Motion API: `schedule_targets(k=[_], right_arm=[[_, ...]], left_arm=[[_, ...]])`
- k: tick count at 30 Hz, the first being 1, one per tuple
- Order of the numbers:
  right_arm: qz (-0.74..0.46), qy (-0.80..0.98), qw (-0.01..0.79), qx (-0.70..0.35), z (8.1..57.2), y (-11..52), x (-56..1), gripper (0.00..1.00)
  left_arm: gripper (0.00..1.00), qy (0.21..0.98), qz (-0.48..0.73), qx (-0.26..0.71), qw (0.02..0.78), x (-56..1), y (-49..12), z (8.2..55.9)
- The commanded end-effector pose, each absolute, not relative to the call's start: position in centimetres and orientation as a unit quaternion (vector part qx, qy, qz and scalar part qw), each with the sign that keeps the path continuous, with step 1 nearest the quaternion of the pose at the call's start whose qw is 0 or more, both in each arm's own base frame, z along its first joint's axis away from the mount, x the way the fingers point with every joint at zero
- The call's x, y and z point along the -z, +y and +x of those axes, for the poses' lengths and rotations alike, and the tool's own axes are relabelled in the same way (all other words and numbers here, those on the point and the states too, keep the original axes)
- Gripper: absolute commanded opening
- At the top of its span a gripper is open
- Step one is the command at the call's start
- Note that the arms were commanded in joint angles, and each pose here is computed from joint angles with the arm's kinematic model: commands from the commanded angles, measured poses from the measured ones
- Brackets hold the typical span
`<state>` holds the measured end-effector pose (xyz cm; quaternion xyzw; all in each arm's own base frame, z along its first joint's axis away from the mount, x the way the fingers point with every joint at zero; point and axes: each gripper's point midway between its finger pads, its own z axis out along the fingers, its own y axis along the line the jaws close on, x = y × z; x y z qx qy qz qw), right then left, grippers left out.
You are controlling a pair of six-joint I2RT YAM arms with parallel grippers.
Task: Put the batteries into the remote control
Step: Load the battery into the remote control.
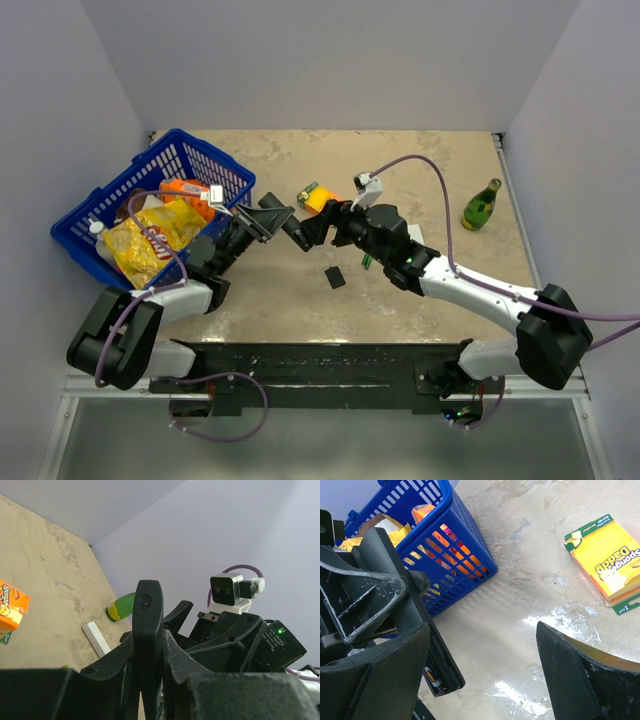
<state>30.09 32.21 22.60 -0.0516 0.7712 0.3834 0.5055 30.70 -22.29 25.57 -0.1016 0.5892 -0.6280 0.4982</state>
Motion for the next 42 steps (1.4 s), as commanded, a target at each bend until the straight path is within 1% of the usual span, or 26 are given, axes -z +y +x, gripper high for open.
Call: schedule_targets(k=[1, 32, 42], right_arm=[[-0.075, 0.76, 0.508, -0.397, 29.7, 32.8, -23.1, 0.89], [-0.095, 0.755, 0.508, -0.404, 29.1, 32.9, -23.3, 0.89], [-0.063, 0.742, 0.528, -0.408, 29.1, 31.8, -25.6, 0.91]], left_arm=[[0.0, 0.515, -0.061, 0.66, 0.543, -30.5, -22.0, 29.1], [0.0, 0.524, -0.065, 0.657, 0.538, -30.3, -22.3, 29.4], [0.0, 0.528, -0.063, 0.653, 0.539, -29.9, -22.3, 29.4]])
